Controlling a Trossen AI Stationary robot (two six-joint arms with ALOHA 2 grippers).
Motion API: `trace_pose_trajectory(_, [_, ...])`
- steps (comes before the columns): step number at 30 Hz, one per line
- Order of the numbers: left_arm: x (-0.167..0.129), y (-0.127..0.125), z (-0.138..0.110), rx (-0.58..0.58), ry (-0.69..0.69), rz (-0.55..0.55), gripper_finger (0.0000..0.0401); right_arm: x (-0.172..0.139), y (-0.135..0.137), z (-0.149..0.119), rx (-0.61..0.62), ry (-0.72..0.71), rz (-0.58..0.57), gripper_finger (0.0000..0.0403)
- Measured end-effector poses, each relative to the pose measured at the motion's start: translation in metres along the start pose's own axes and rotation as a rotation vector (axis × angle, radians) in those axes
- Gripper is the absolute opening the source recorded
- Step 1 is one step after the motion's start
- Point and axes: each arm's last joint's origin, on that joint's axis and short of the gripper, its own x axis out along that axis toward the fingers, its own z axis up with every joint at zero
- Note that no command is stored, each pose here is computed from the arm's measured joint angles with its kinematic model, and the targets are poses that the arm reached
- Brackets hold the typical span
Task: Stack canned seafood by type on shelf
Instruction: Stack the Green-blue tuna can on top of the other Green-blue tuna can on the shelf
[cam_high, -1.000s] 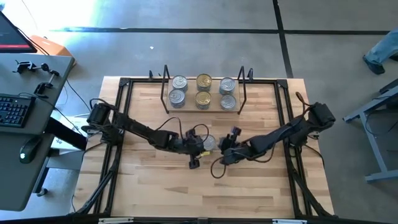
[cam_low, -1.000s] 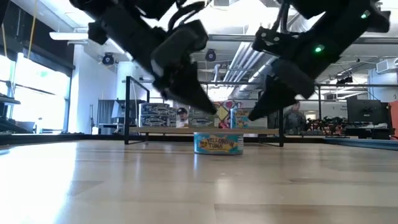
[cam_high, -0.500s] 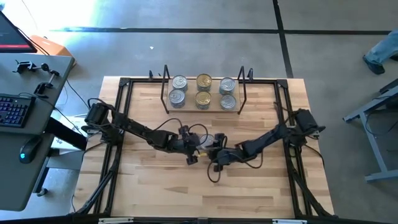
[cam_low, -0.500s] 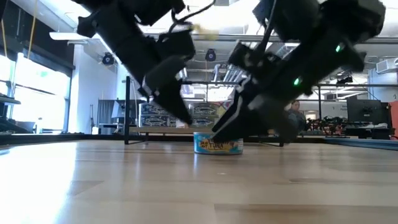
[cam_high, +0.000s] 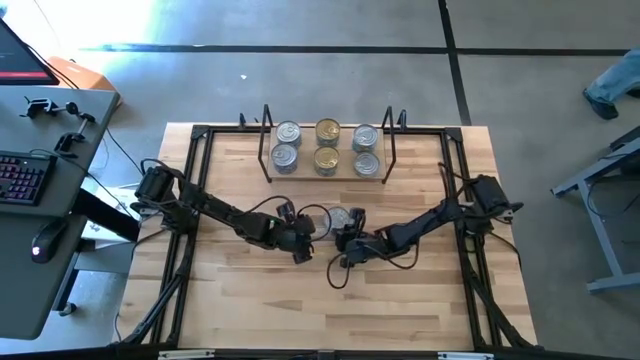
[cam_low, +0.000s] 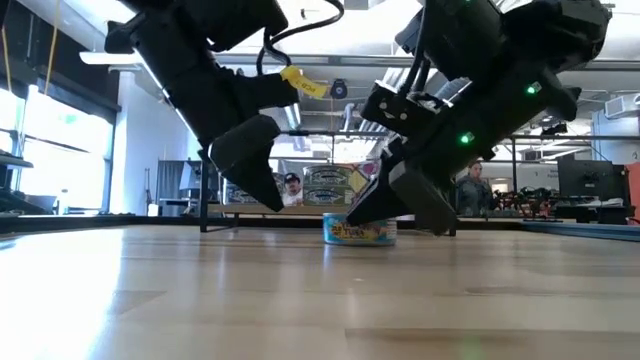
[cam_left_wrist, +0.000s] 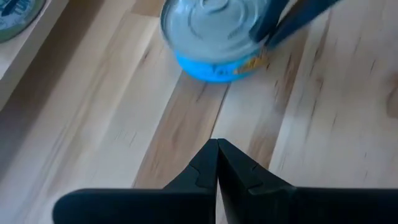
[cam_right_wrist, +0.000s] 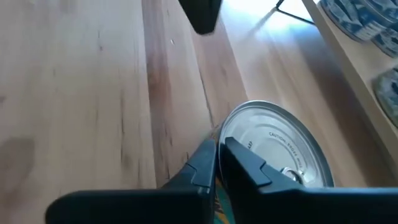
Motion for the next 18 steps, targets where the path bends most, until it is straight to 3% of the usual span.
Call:
trace_pose_trajectory(10, [-0.008,0.004,-0.023,0.056,0.158,0.133,0.0000,-0.053,0.002,0.008,-0.133,-0.006,-0.022,0.0002])
trace_pose_trajectory(18, [-0.012,0.004,-0.026,0.044,0.115,0.225,0.0000,-0.088,-0.005,0.027,-0.162,-0.100,-0.006,0.0000])
